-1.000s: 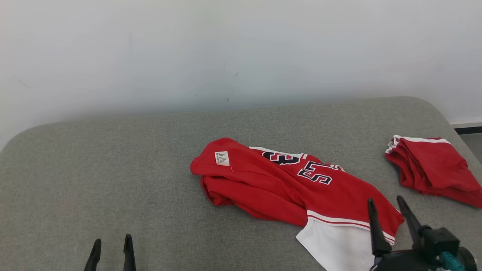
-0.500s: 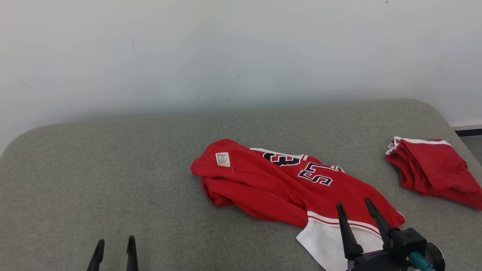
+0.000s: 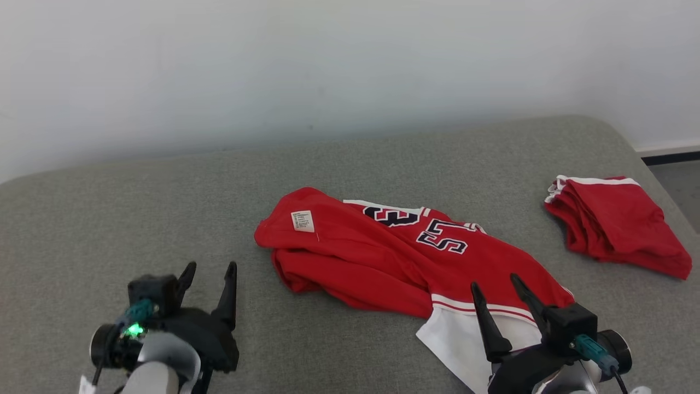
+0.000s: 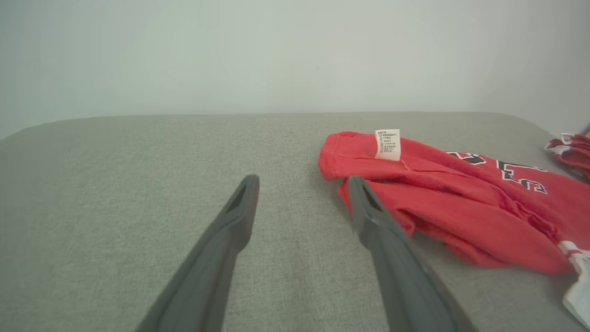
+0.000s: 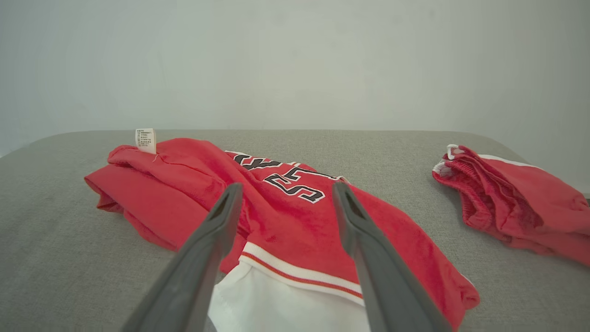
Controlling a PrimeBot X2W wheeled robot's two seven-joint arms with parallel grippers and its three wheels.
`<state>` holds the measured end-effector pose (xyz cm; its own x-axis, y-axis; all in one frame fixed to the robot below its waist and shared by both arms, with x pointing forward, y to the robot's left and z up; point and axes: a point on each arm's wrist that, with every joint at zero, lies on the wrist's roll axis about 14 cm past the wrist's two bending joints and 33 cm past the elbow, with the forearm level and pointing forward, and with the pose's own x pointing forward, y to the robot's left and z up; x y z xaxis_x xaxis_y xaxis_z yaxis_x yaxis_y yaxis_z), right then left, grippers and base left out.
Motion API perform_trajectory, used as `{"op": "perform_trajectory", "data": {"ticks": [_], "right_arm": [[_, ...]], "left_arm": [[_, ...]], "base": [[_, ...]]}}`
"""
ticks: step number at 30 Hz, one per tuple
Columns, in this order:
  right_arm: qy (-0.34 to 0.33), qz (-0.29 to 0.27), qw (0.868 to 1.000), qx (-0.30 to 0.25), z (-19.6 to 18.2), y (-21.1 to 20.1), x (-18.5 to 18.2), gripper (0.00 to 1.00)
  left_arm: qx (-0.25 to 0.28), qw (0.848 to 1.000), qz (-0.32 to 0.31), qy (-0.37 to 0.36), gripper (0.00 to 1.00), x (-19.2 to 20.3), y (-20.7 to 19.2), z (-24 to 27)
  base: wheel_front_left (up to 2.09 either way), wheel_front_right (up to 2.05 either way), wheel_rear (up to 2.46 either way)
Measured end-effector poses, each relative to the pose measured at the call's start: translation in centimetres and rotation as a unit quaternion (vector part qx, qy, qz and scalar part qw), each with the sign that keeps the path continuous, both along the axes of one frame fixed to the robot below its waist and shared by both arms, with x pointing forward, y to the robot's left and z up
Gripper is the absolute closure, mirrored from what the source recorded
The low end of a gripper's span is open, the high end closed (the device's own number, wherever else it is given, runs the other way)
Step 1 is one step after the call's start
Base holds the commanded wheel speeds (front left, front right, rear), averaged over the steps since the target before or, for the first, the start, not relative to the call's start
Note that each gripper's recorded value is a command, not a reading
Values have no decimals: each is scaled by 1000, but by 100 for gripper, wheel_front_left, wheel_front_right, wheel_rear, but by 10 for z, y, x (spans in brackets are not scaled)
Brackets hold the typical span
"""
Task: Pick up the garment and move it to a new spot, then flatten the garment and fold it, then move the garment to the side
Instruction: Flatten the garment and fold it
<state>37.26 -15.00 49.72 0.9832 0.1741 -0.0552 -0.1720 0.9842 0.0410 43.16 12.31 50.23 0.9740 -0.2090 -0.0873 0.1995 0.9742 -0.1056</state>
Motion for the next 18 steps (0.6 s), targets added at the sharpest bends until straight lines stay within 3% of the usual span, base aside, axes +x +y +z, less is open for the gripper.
{"op": "perform_trajectory", "data": {"ticks": [9,18], "right_arm": [[16,0,1000,-12,-1,-7,5,0],[43,-27,999,-15,-16,-27,0,0]], "left_arm": [[5,998,-45,46,0,58,-41,4],[25,985,-64,155,0,95,-63,-29]], "base": [[0,0,0],[0,0,0]]}}
